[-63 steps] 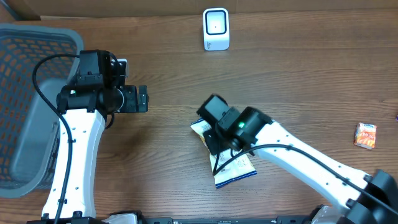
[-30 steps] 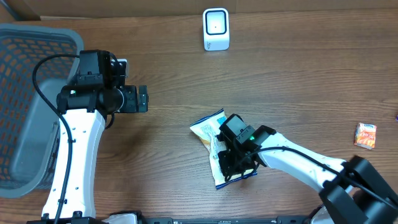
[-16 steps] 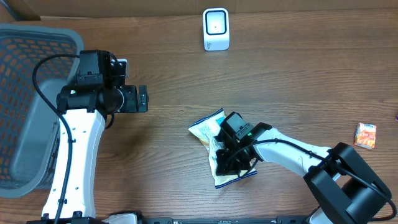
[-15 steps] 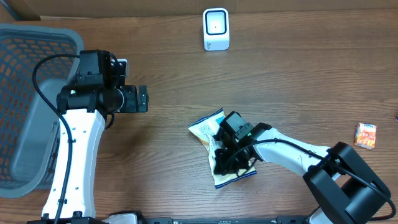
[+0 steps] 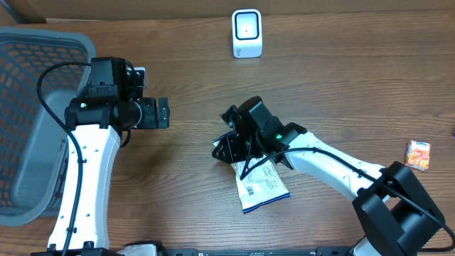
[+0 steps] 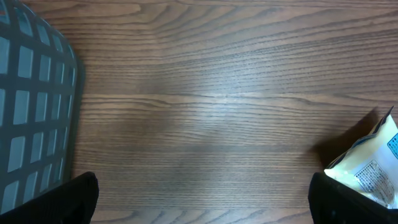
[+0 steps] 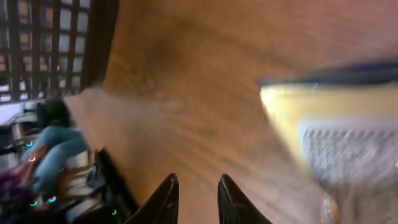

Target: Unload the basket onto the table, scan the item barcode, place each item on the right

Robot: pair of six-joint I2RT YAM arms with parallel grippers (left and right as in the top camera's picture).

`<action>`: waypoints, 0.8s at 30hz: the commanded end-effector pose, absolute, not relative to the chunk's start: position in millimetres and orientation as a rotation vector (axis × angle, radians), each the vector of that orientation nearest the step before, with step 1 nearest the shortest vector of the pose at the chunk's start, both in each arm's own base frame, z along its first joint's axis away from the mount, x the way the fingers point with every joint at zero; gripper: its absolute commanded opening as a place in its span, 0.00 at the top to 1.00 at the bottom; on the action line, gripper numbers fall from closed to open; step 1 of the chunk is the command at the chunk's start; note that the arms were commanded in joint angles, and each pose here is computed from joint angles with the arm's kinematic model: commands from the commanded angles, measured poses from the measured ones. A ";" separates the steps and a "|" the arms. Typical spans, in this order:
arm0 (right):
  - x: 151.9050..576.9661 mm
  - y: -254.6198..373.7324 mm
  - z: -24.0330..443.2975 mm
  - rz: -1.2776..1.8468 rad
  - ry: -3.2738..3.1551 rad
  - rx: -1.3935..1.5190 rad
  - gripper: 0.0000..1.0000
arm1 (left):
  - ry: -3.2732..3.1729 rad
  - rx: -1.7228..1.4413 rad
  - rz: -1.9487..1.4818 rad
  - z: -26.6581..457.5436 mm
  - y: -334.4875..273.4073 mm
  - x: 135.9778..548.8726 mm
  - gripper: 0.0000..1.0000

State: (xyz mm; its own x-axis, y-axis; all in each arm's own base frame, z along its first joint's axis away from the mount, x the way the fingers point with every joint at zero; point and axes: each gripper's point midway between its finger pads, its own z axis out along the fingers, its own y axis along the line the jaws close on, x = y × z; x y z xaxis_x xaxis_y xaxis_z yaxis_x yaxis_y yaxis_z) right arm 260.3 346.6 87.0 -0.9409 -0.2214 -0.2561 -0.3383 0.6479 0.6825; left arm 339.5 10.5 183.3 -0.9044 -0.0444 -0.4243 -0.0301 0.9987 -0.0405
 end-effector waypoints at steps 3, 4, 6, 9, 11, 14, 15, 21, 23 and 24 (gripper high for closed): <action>258.5 347.8 57.0 1.004 2.730 -0.588 0.87 | 2.689 -0.071 -0.039 187.2 12.8 339.9 0.00; 260.6 347.2 49.0 0.961 2.736 -0.587 0.87 | 2.689 -0.071 -0.039 187.2 12.8 339.9 0.00; 263.9 346.1 34.3 0.901 2.747 -0.587 0.87 | 2.689 -0.071 -0.039 187.2 12.8 339.9 0.00; 266.6 346.1 14.5 0.866 2.760 -0.611 0.87 | 2.689 -0.071 -0.039 187.2 12.8 339.9 0.00; 283.6 334.5 3.3 0.743 2.759 -0.556 0.88 | 2.689 -0.071 -0.039 187.2 12.8 339.9 0.00; 321.3 308.2 3.3 0.518 2.711 -0.437 0.89 | 2.689 -0.071 -0.039 187.2 12.8 339.9 0.00; 345.7 293.4 12.5 0.422 2.681 -0.364 0.89 | 2.689 -0.071 -0.039 187.2 12.8 339.9 0.00; 405.5 270.8 58.6 0.402 2.607 -0.208 0.66 | 2.689 -0.071 -0.039 187.2 12.8 339.9 0.00; 411.8 269.7 74.7 0.437 2.621 -0.196 0.44 | 2.689 -0.071 -0.039 187.2 12.8 339.9 0.00; 409.5 272.3 80.9 0.466 2.640 -0.206 0.24 | 2.689 -0.071 -0.039 187.2 12.8 339.9 0.00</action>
